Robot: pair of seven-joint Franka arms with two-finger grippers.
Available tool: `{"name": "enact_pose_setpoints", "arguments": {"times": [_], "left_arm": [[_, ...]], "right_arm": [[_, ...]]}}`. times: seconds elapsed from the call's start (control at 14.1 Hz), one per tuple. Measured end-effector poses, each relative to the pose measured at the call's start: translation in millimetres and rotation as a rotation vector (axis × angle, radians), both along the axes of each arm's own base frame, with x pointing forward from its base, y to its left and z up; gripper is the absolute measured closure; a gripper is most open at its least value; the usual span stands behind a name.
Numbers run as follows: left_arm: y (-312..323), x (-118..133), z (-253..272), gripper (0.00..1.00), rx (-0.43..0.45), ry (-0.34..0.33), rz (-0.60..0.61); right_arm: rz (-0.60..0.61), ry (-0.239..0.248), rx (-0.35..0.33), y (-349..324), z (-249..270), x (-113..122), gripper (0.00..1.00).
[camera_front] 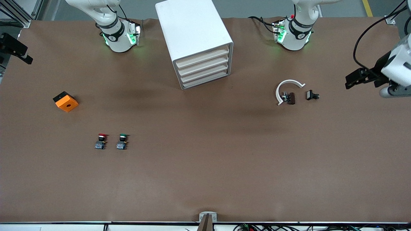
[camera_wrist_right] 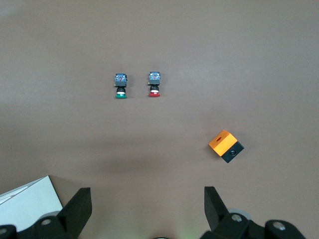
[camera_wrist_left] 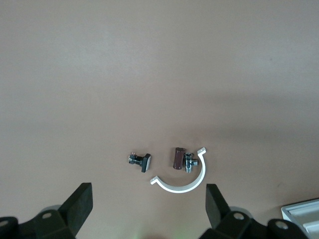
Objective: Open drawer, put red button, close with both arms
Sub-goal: 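Reach the left gripper toward the drawer while the right gripper approaches buttons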
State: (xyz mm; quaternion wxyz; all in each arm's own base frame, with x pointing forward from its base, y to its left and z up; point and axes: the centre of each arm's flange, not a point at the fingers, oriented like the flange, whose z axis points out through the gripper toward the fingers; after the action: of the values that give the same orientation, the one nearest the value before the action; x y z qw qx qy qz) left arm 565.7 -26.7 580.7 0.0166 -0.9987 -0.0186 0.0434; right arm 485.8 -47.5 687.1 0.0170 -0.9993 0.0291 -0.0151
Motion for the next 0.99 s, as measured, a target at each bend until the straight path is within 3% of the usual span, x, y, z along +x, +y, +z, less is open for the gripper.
{"name": "enact_pose_setpoints", "arguments": {"times": [0.21, 0.43, 0.85, 0.99], "left_arm": [[-3.5, 26.8, -56.7, 0.0, -0.006, 0.061, 0.029], [-31.4, 41.1, -114.0, 0.0, 0.013, 0.125, 0.141], [-157.3, 28.2, -204.2, 0.0, 0.153, 0.229, 0.452], [-190.7, 19.7, -232.3, 0.0, 0.202, 0.252, 0.54]], "right_arm": [[0.001, -0.002, -0.005, -0.2, 0.8, -0.1, 0.0], [0.001, 0.005, -0.006, -0.5, -2.1, 1.4, 0.0], [-0.003, 0.036, -0.008, -2.9, -20.0, 14.3, 0.0], [0.002, 0.083, -0.009, -0.5, -45.4, 31.0, 0.0]]}}
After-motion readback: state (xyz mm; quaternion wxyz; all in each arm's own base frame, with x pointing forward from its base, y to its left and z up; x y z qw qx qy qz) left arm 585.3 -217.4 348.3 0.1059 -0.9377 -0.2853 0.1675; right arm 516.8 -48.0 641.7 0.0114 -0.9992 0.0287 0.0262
